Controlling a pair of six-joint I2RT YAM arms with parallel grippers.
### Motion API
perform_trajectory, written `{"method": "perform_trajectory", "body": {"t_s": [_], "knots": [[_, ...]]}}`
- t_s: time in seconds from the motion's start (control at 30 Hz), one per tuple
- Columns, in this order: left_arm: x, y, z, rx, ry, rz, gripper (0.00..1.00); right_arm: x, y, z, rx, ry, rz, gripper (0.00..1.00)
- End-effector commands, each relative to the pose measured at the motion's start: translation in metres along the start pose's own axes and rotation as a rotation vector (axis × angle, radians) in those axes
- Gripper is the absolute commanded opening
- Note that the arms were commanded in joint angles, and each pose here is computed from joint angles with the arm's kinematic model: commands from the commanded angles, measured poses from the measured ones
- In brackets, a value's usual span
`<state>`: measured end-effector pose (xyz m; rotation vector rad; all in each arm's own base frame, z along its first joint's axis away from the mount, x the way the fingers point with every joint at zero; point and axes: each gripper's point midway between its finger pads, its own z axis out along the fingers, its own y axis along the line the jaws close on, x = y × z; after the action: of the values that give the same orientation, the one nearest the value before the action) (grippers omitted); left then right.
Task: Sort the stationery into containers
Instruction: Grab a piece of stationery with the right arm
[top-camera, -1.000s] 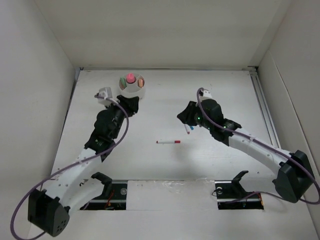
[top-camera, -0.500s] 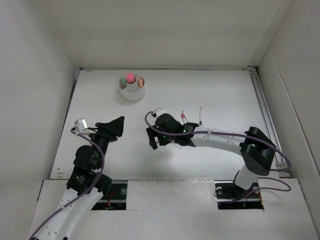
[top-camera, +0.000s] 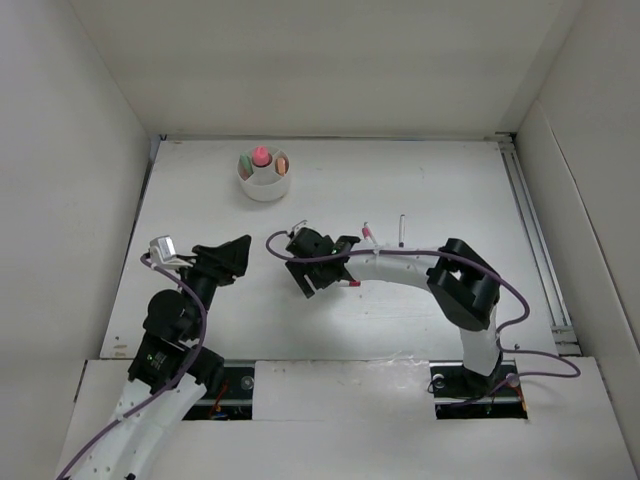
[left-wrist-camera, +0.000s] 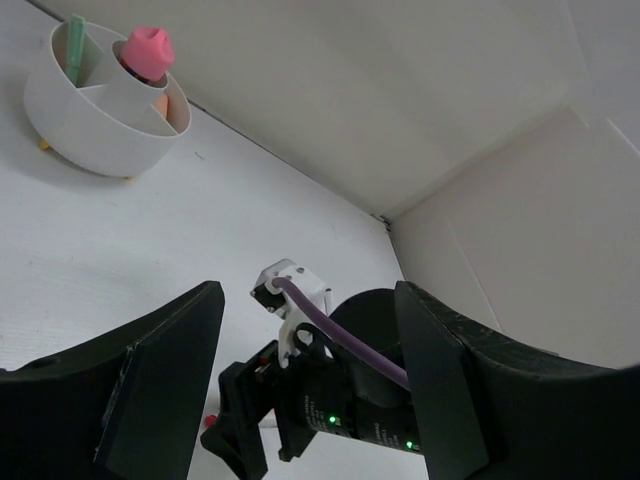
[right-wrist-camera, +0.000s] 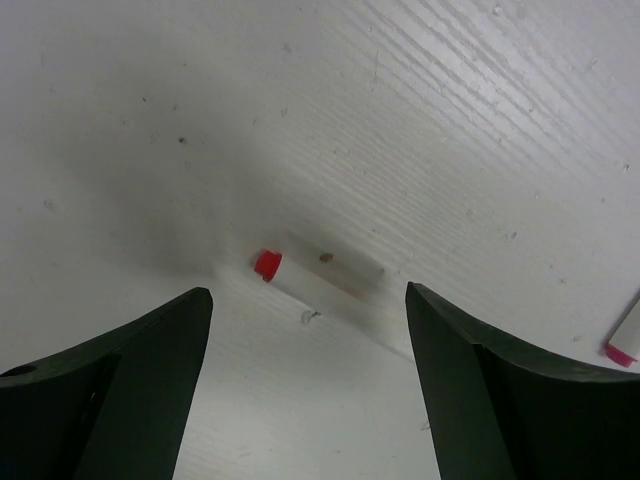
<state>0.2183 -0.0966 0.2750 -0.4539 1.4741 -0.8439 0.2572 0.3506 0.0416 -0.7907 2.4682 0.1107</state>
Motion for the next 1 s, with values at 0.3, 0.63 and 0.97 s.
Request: {"method": "perform_trajectory", "body": {"t_s": [0.3, 0.63, 0.97], "knots": [[-0.015, -0.02, -0.007, 0.093, -0.055, -0.046, 0.7, 0.004, -0.01, 0.009, 0.05, 0.071, -0.08, 0.59], [-0.01, -0.019, -0.004, 0.101, -0.048, -0.046, 0.7, 0.015, -0.01, 0.017, -0.009, 0.117, -0.076, 0.35], [-0.002, -0.018, 0.0, 0.095, -0.013, -0.038, 0.7, 0.004, -0.008, 0.04, -0.036, 0.125, -0.066, 0.47]]}}
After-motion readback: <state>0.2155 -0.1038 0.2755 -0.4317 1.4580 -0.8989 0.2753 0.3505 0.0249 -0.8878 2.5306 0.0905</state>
